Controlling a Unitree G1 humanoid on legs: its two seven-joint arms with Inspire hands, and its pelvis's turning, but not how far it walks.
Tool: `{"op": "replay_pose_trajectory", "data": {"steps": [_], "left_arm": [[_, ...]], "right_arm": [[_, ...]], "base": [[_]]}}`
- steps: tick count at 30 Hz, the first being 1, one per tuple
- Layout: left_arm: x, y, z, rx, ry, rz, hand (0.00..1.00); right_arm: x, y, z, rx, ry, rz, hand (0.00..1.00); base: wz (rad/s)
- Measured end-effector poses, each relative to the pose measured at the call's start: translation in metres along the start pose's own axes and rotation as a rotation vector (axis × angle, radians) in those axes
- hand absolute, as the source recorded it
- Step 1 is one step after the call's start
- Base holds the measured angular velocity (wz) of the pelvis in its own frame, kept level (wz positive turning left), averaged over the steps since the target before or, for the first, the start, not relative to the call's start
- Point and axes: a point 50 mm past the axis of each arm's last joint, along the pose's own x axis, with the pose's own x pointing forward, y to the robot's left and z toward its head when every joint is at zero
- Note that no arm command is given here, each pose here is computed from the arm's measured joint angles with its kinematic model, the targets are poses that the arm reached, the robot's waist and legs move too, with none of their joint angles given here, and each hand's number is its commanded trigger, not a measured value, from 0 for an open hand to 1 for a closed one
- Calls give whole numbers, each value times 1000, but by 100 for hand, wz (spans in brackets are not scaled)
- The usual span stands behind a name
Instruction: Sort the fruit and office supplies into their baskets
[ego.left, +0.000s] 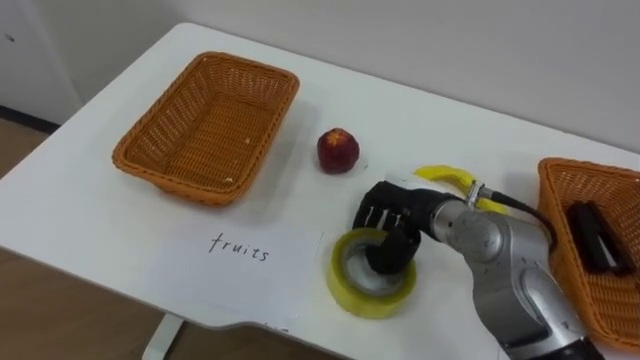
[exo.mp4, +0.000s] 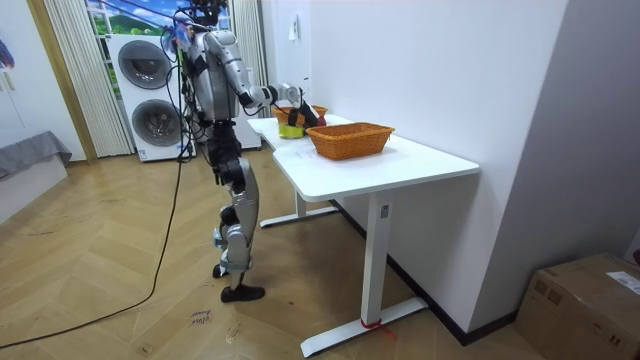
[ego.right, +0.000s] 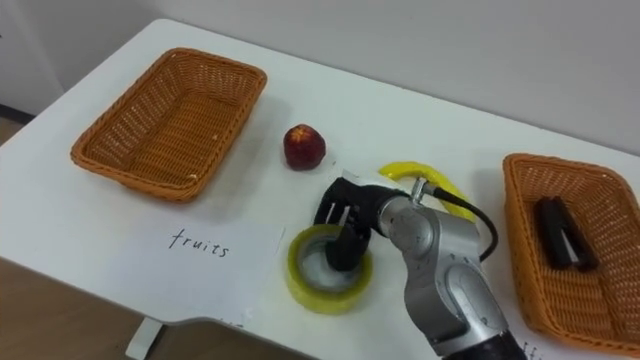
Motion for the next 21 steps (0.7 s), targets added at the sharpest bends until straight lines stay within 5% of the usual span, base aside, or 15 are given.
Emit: {"op": "replay_pose_trajectory", "data": {"steps": [21], "left_arm": [[2,0,0,-92,-8,32,0]], "right_arm": [[-3,2,10,48,-97,21,100]], "base": [[-4]]}}
